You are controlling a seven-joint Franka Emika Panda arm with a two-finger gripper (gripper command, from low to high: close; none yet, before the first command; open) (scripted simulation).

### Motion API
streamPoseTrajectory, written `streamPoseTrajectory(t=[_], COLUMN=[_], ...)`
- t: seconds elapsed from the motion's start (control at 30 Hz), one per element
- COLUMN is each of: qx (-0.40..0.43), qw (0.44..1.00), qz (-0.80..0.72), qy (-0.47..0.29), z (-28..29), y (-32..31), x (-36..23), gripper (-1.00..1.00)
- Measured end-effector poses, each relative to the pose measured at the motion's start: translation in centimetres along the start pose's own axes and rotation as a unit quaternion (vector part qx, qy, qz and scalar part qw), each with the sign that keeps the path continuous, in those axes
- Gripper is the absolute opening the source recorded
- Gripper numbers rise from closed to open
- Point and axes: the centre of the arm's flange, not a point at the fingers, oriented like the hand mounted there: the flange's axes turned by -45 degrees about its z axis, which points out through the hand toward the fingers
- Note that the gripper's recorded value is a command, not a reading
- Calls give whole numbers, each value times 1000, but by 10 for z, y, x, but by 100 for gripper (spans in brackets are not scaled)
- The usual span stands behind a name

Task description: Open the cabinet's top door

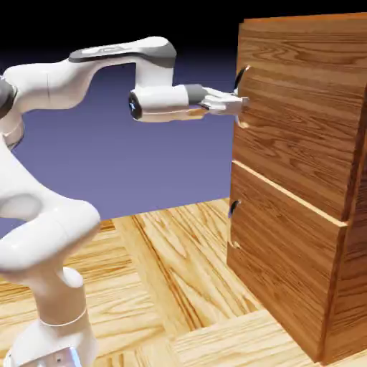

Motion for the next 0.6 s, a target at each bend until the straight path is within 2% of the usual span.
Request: streamPoseTrajectory(t=[0.6], qx=[-172], qw=[985], qz=[0], qy=[0], z=[-119], y=[-72], x=[0], gripper=[-100])
